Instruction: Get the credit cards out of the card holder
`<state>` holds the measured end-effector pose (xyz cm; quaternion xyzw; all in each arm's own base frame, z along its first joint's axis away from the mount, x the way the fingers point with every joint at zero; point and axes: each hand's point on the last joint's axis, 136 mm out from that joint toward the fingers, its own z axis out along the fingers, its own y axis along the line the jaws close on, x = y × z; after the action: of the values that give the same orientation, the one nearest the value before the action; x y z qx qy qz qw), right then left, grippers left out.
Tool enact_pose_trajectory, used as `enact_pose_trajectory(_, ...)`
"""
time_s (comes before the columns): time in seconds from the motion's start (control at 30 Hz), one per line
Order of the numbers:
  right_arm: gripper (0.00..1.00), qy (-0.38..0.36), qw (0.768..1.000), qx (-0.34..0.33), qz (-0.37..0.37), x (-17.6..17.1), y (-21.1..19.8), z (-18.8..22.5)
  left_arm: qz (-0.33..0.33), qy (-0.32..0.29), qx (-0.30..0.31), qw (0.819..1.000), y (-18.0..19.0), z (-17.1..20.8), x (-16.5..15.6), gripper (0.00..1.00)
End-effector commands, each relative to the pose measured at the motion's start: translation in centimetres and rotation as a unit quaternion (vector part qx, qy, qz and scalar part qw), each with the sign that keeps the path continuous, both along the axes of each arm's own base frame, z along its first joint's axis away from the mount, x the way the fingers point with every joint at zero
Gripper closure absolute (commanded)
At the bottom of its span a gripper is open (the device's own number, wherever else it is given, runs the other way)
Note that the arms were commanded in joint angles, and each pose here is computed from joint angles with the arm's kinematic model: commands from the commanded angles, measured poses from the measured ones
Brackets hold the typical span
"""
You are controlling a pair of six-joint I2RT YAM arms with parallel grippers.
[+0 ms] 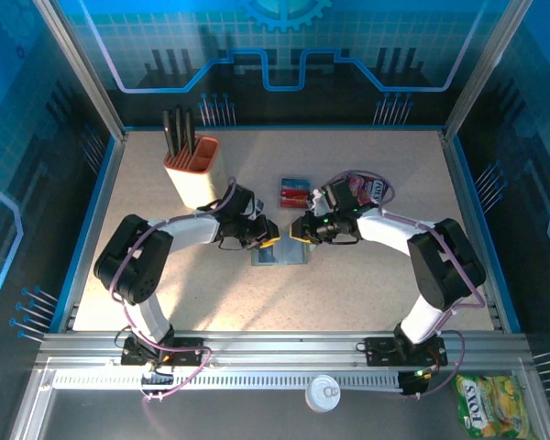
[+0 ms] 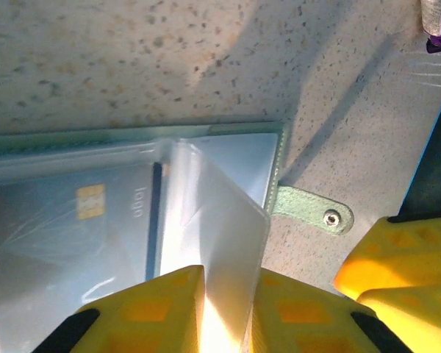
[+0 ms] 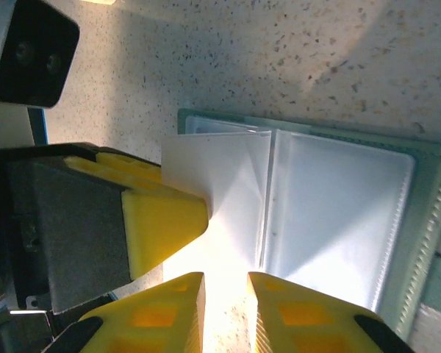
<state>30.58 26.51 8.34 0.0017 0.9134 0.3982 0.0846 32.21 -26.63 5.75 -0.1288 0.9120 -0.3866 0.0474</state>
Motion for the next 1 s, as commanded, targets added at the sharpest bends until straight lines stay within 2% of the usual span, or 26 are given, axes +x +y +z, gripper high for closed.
enact_pose_trajectory(0.0, 0.76, 0.006, 1.000, -0.026, -0.005, -1.1, -1.7, 0.0, -0.019, 0.020, -0.004, 1.000, -1.4, -0.2, -0.5, 0.78)
enact_pose_trajectory(0.3, 0.76, -0.011, 0.999, -0.040, -0.021, -2.0, -3.3, 1.3, -0.054, 0.024, -0.007, 0.998, -4.7, -0.6, -0.6, 0.76)
enact_pose_trajectory(0.5, 0.72, -0.003, 0.998, -0.058, -0.024, -3.5, -4.4, 0.8, -0.064, 0.022, -0.014, 0.998, -6.0, -0.4, -0.7, 0.71)
enact_pose_trajectory(0.67, 0.72, -0.003, 0.998, -0.053, -0.021, -3.8, -4.4, 1.2, -0.058, 0.003, -0.001, 0.998, -5.4, 0.8, -0.6, 0.65)
enact_pose_trajectory(0.97, 0.72, 0.001, 0.999, -0.037, -0.001, -2.9, -3.0, 2.1, -0.037, -0.023, 0.015, 0.999, -3.3, 2.3, -0.9, 0.65)
